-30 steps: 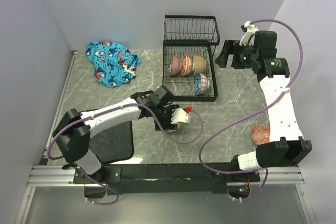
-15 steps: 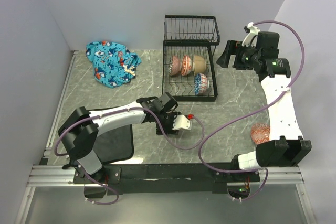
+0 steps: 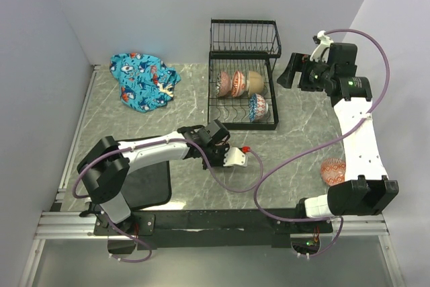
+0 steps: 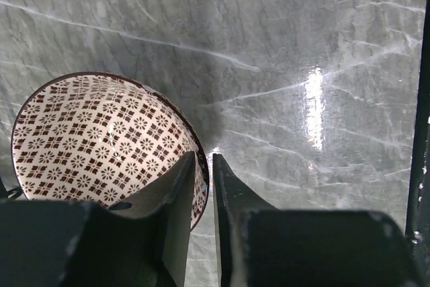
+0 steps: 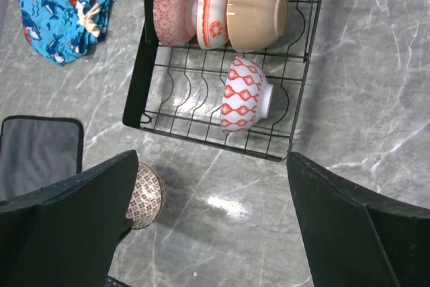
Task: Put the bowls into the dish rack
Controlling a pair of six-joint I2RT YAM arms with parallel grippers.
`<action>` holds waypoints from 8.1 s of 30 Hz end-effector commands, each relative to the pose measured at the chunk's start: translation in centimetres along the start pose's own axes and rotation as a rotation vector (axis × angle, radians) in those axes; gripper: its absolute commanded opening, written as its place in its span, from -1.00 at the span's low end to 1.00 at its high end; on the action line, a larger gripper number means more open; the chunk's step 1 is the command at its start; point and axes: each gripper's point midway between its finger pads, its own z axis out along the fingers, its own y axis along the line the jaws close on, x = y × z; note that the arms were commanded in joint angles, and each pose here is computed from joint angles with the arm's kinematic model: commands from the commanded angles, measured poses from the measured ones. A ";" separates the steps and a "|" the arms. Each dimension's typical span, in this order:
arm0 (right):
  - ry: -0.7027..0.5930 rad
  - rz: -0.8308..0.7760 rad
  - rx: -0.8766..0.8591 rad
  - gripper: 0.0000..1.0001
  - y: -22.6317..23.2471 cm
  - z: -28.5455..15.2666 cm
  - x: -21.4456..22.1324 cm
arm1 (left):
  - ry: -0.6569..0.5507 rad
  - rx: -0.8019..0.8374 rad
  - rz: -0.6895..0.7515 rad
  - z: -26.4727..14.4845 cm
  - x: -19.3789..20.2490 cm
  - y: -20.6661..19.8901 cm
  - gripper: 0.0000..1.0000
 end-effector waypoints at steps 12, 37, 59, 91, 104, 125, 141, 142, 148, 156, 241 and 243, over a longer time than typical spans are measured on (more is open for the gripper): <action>-0.084 -0.010 -0.001 1.00 0.4 -1.5 -1.8 | 0.009 -0.011 -0.002 -1.2 -0.5 0.5 -0.98; 0.014 -0.064 0.267 0.98 -6.7 -0.1 0.9 | -0.890 0.126 -0.729 -16.1 -15.2 17.2 -0.98; 0.136 -0.149 0.441 0.98 -11.6 0.7 3.6 | -1.213 0.307 -1.392 -12.6 -12.3 24.9 -0.98; 0.172 -0.132 0.445 0.98 -12.3 2.2 4.1 | -1.018 0.246 -1.855 -2.0 -7.5 27.3 -0.98; 0.180 -0.165 0.419 0.98 -11.5 3.0 3.6 | -0.992 0.237 -1.871 -2.0 -7.3 27.3 -0.73; 0.389 0.036 0.482 0.87 -10.9 -2.5 16.0 | -0.939 0.016 -1.642 -10.9 -4.9 25.8 0.05; 0.664 -0.156 0.554 0.90 -13.9 -6.9 21.8 | -0.904 -0.153 -1.364 -17.1 -2.2 24.9 0.11; 0.705 -0.215 0.530 0.87 -14.1 -7.1 22.2 | -0.905 -0.176 -1.338 -18.0 -2.4 25.3 0.11; 0.732 -0.327 0.531 0.68 -14.8 -8.4 23.0 | -0.858 -0.322 -1.225 -20.5 -1.5 26.5 0.14; 0.798 -0.282 0.517 0.58 -14.7 -8.8 26.7 | -0.676 -0.492 -1.061 -22.0 0.6 27.5 0.17; 0.476 -1.659 -0.584 -1.00 11.4 5.1 31.7 | -0.543 -0.869 -0.998 -31.1 10.0 16.5 0.27; 0.457 -1.700 -0.597 -1.00 12.1 5.5 32.0 | -0.543 -0.882 -1.007 -31.6 10.5 16.1 0.26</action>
